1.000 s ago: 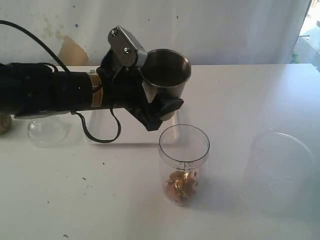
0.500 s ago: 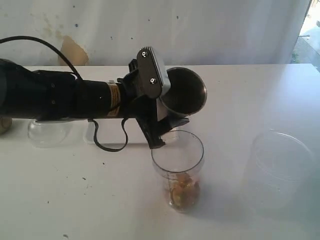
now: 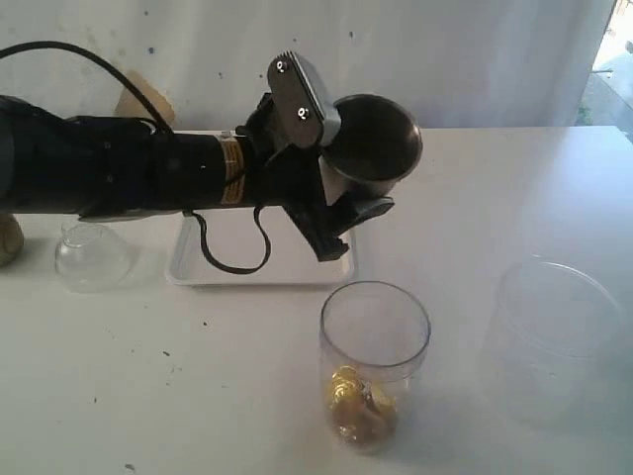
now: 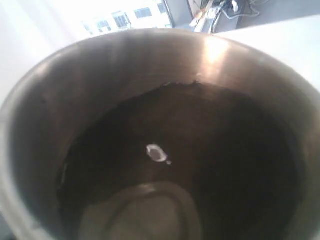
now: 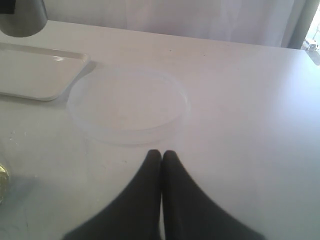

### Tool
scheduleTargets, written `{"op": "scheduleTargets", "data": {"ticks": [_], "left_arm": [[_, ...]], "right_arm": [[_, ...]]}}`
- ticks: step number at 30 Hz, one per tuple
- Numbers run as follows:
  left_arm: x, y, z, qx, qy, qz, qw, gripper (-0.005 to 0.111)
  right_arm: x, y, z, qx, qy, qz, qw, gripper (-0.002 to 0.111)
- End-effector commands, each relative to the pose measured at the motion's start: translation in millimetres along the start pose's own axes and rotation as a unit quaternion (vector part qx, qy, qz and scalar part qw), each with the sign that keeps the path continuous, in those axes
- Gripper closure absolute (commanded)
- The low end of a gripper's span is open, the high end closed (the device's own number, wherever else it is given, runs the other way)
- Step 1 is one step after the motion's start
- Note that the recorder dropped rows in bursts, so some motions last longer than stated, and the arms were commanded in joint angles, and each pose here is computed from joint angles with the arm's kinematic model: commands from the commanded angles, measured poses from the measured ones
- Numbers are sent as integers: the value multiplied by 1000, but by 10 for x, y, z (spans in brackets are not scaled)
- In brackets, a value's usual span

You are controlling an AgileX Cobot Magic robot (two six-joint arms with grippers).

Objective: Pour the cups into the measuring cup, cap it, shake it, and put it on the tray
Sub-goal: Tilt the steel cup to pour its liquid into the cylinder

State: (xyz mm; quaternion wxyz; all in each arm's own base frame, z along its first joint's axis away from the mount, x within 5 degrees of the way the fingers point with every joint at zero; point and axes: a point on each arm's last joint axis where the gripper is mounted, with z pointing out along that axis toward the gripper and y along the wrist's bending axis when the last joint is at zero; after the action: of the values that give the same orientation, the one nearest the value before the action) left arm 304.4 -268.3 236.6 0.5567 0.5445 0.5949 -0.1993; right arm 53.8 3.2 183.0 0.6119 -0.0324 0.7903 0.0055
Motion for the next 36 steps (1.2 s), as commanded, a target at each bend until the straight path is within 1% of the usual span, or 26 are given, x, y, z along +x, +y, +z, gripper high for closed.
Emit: {"op": "scheduleTargets", "data": {"ticks": [1, 3, 4, 8, 11, 13, 14, 17, 20, 22, 28, 32, 36], "left_arm": [[-214, 27, -31, 15, -57, -13, 998, 107], [-210, 42, -47, 18, -64, 15, 998, 107], [-209, 52, -56, 20, -68, 18, 997, 107], [-229, 181, -197, 29, -91, 3, 995, 107], [-239, 269, -334, 44, -99, 7, 994, 107], [-220, 268, -381, 69, -104, 28, 992, 107], [-211, 237, -389, 87, -103, 45, 990, 107], [-150, 159, -391, 125, -77, 101, 984, 107], [-115, 128, -397, 143, -63, 127, 980, 107], [-106, 136, -393, 138, -58, 132, 980, 107], [-101, 140, -392, 133, -62, 184, 972, 107], [-97, 144, -390, 132, -60, 184, 972, 107], [-70, 177, -380, 116, -41, 186, 975, 107]], "right_arm": [[3, 1, -2, -1, -2, -3, 1000, 108], [3, 1, -2, -1, -2, -3, 1000, 108], [3, 1, -2, -1, -2, -3, 1000, 108], [3, 1, -2, -1, -2, -3, 1000, 108], [3, 1, -2, -1, -2, -3, 1000, 108], [3, 1, -2, -1, -2, -3, 1000, 108], [3, 1, -2, -1, -2, -3, 1000, 108], [3, 1, -2, -1, -2, -3, 1000, 108], [3, 1, -2, -1, -2, -3, 1000, 108], [3, 1, -2, -1, -2, -3, 1000, 108], [3, 1, -2, -1, -2, -3, 1000, 108], [3, 1, -2, -1, -2, -3, 1000, 108], [3, 1, -2, -1, -2, -3, 1000, 108]]}}
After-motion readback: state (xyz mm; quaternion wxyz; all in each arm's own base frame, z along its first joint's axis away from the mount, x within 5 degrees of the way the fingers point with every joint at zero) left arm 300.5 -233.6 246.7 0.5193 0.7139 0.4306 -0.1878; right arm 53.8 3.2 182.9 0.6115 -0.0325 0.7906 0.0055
